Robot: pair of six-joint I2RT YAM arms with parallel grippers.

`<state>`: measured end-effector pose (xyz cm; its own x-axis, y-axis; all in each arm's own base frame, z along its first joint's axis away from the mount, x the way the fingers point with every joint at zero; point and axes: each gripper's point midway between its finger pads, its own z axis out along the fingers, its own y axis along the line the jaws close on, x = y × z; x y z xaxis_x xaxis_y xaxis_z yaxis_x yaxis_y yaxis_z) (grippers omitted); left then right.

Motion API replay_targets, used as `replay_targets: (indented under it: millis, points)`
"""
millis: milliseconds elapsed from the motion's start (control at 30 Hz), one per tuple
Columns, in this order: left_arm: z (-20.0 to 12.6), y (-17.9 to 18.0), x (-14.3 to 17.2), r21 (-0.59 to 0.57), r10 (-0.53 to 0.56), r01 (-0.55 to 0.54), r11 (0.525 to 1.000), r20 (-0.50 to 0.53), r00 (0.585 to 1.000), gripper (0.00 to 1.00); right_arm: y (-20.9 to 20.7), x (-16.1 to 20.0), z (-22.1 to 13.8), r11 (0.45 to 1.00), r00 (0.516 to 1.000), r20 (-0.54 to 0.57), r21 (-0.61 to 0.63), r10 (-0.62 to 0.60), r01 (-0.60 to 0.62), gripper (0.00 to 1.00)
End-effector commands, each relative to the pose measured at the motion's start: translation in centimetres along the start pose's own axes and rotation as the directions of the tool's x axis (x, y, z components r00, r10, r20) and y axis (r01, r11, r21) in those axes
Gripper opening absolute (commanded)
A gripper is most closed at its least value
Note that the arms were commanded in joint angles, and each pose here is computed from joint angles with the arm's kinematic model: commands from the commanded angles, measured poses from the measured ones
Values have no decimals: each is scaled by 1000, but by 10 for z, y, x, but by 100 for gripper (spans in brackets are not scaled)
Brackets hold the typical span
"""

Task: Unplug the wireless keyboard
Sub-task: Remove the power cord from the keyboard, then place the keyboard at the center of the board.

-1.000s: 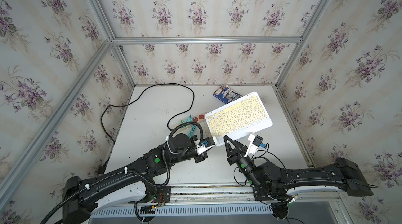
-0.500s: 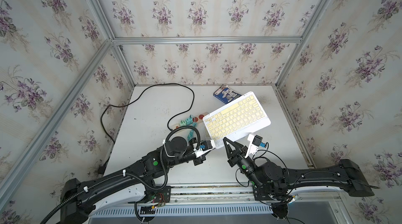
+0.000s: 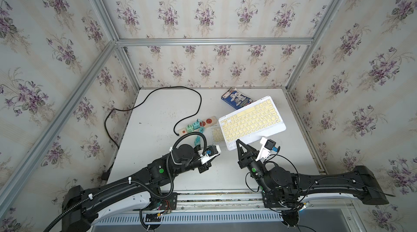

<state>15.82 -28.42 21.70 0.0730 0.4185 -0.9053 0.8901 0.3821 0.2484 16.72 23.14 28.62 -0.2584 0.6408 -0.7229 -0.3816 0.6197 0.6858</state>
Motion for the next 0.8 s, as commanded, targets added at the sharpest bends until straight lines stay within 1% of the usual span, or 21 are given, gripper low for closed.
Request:
replay_targets:
  millis: [0,67,167,233,267,367,433,467,533,600,700,767]
  points:
    - [0,7,11,-46,-22,20,999,-49,999,0,-6,-17,1,997,998,52,78,-26,22,0]
    - [0,7,14,-43,-24,22,999,-65,998,0,-16,-18,-2,994,998,70,111,-3,-5,0]
    - [1,8,23,-53,-27,22,998,-97,995,0,-49,-12,-10,969,991,88,217,97,-114,0]
    - [2,7,28,-53,-33,27,998,-108,994,0,-73,-8,-19,928,974,98,300,202,-223,0]
    - [3,5,30,-49,-39,34,998,-113,993,0,-82,-6,-22,912,969,99,328,226,-246,0]
    - [5,5,32,-48,-56,51,998,-124,991,0,-100,5,-28,852,932,108,380,346,-361,0]
    - [7,7,32,-59,-64,56,997,-134,989,0,-116,20,-30,776,887,119,441,446,-450,0]
    - [8,7,33,-62,-67,59,996,-137,988,0,-124,29,-31,736,868,119,482,482,-475,0]
    - [9,8,32,-64,-72,64,996,-137,988,0,-139,53,-30,634,824,95,592,558,-497,0]
    - [9,9,32,-68,-74,65,996,-139,988,0,-150,74,-26,558,790,84,663,607,-499,0]
    - [9,10,31,-72,-76,66,995,-138,987,0,-161,96,-19,514,753,99,673,650,-532,0]
    - [9,10,33,-74,-76,66,995,-143,987,0,-167,102,-19,496,741,114,675,662,-546,0]
